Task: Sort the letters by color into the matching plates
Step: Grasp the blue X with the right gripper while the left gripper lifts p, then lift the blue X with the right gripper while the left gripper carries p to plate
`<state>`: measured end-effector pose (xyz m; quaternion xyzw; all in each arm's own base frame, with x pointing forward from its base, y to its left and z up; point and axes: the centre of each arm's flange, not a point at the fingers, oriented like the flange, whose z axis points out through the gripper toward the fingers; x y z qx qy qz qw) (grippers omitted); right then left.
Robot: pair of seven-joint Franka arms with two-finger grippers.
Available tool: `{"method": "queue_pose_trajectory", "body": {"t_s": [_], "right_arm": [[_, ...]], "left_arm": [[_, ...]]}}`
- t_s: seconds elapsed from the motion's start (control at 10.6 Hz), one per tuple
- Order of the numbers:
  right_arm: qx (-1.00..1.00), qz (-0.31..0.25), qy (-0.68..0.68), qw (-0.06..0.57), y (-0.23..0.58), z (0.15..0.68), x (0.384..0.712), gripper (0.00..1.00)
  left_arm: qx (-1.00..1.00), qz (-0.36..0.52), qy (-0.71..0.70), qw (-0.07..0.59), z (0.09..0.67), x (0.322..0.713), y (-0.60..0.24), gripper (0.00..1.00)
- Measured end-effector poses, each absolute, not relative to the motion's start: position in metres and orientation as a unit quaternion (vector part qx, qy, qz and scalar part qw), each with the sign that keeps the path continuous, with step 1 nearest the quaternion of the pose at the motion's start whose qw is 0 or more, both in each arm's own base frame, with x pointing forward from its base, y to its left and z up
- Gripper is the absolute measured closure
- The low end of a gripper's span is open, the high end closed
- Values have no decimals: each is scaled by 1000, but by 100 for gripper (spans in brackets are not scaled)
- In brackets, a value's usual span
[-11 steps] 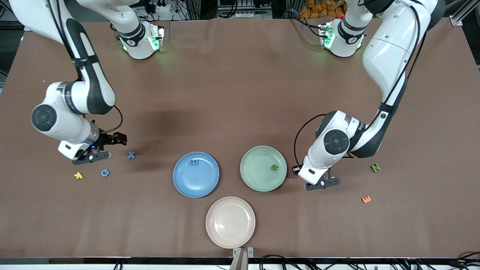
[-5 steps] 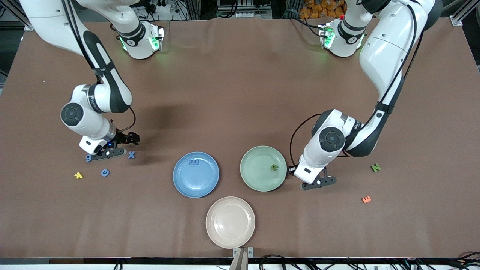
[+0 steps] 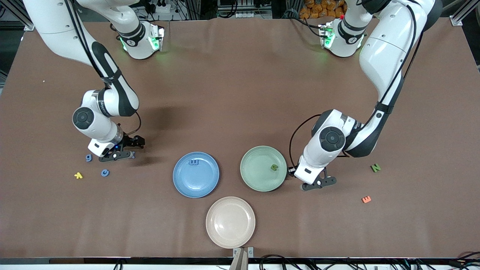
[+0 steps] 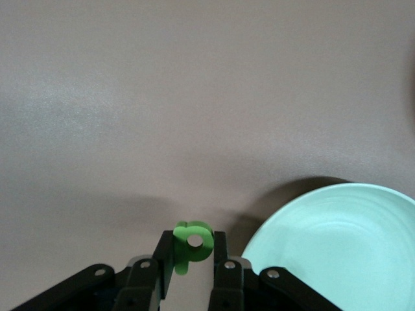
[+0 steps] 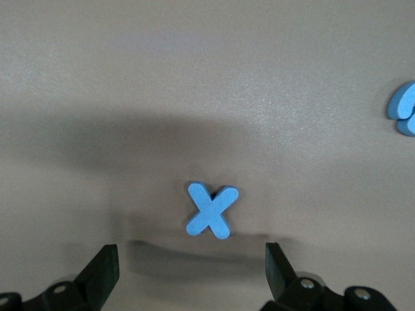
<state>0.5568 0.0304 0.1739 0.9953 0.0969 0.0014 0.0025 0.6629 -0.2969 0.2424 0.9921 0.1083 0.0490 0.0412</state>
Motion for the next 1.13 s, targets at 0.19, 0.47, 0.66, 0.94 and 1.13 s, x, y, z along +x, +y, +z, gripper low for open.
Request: {"method": "queue_pose_trajectory", "body": {"t_s": [0.19,0.47,0.66,0.94,1.13], "right_arm": [[995,5,96,3,30,167,557,1],[995,9,96,4,31,166,560,13],[995,13,97,4,31,167,564,16],[995,16,94,4,32,167,569,17],[995,18,93,4,33,168,571,21]], "left_arm": [[992,52,110,44,243,664,-297,72],[991,55,110,46,244,664,-298,72],[991,58,110,50,245,665,-298,72],[990,64,110,54,246,666,-299,72],[990,68,111,58,247,667,-300,72]]}}
